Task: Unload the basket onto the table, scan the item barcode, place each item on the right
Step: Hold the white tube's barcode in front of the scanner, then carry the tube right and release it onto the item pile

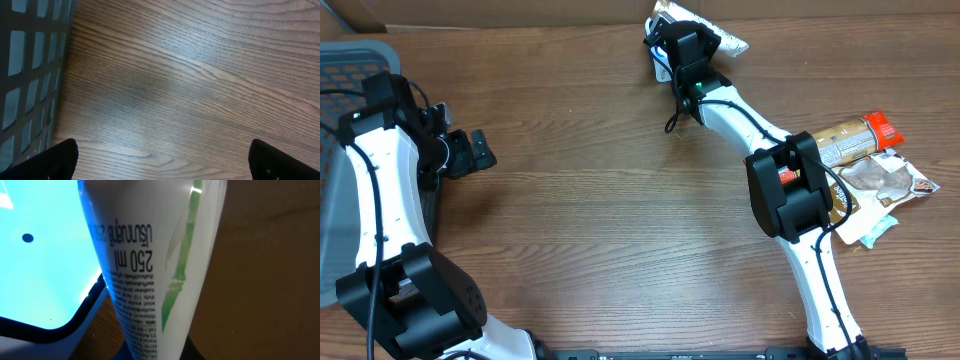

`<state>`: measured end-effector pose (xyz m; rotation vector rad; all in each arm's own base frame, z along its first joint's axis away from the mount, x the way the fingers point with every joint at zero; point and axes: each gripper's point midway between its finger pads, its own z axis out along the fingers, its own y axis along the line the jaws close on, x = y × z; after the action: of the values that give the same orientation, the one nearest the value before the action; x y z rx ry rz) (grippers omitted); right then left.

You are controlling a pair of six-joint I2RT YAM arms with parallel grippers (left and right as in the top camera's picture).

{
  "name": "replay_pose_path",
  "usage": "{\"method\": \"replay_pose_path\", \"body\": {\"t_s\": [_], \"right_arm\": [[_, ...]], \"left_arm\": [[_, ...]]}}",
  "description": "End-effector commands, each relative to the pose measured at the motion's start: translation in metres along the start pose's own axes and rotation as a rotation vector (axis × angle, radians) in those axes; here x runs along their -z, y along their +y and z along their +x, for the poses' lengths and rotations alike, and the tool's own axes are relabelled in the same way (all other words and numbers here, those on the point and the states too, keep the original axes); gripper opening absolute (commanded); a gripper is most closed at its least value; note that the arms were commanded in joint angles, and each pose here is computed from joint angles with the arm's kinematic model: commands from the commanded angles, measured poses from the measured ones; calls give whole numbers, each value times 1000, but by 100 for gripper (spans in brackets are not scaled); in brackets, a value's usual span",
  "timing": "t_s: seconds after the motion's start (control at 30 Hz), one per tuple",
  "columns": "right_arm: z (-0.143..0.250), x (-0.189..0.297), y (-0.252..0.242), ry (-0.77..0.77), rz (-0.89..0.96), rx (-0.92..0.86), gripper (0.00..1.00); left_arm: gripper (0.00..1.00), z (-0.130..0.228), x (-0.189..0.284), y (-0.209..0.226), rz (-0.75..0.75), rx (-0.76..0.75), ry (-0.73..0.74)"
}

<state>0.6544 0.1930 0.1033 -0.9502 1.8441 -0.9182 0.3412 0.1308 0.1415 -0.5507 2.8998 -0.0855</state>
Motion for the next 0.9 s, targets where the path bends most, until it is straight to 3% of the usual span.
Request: {"method": "replay_pose_path", "body": {"t_s": [0.0,0.27,0.4,0.57,0.7,0.87], "right_arm": [[-11,9,-33,-17,64,-44,4],[-23,50,-90,-37,59,-216,4],[-20,117,-147,-20,3,-433,4],[-2,219,-175,-3,-290,-826,4],[46,280,-184,165,-456,-1161,4],[149,299,-179,600,-342,-1479,4]], "left_arm": [[99,-3,1,-1,4,12,-6],[100,-3,1,-1,4,12,-6],[99,-3,1,-1,4,12,-6],[99,-3,1,-1,4,12,-6],[100,-3,1,-1,4,12,-6],[99,-3,1,-1,4,12,-6]]}}
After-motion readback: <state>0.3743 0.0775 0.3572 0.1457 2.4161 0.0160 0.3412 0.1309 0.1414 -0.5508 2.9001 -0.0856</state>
